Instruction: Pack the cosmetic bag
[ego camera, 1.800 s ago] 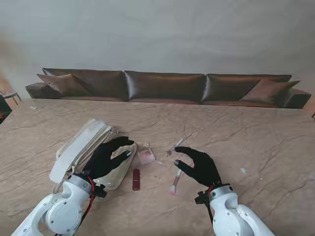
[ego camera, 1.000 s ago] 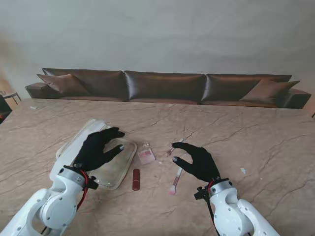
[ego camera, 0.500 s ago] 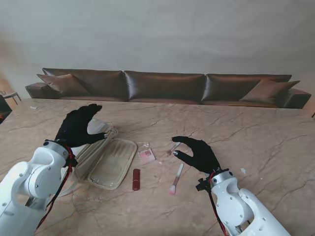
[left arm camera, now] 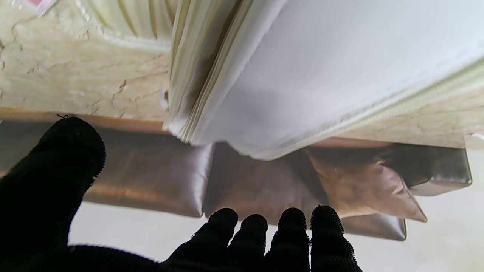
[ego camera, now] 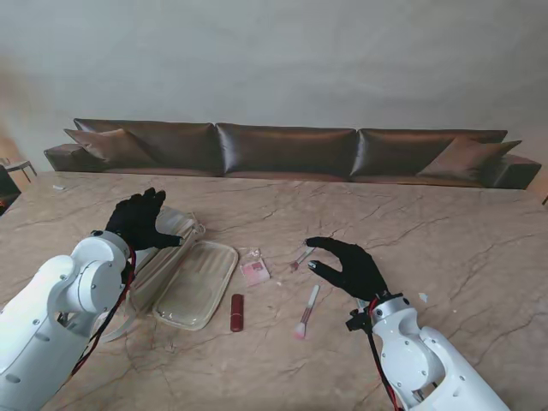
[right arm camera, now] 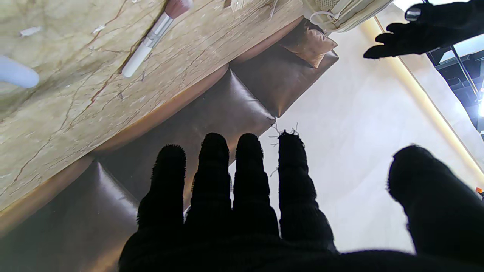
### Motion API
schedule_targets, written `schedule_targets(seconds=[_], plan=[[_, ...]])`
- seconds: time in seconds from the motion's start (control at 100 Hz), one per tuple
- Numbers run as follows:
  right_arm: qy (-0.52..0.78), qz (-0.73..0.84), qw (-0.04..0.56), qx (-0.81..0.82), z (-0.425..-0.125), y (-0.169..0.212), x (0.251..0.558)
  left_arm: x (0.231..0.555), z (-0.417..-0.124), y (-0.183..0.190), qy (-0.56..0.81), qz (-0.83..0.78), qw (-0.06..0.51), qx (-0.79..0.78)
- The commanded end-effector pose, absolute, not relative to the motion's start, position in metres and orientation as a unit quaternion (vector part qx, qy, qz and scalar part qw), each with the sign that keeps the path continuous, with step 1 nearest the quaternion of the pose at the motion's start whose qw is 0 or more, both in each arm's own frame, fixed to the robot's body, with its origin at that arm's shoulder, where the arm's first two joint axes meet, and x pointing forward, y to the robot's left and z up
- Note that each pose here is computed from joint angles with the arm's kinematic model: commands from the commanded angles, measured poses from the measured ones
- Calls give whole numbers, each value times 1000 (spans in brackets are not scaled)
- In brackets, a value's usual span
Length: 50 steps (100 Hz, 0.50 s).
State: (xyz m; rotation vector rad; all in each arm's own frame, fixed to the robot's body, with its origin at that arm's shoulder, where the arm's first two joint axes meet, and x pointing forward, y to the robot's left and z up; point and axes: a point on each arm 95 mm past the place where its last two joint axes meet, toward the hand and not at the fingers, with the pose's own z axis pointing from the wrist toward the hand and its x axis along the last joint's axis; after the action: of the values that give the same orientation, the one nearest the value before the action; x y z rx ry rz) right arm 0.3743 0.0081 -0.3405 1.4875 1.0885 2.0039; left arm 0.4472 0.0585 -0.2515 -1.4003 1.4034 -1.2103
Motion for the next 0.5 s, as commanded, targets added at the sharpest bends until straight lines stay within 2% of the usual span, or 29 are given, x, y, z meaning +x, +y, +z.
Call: schedule_targets(seconds=[0.0, 0.15, 0.49], plan=[[388, 722, 205, 535, -342, 9, 373, 448, -262, 61, 560, -460, 394, -566], [387, 721, 201, 539, -344, 10, 373, 450, -269, 67, 586, -402, 378, -593], [385, 721, 195, 542, -346, 13, 375, 458, -281, 80, 575, -394, 425, -577]])
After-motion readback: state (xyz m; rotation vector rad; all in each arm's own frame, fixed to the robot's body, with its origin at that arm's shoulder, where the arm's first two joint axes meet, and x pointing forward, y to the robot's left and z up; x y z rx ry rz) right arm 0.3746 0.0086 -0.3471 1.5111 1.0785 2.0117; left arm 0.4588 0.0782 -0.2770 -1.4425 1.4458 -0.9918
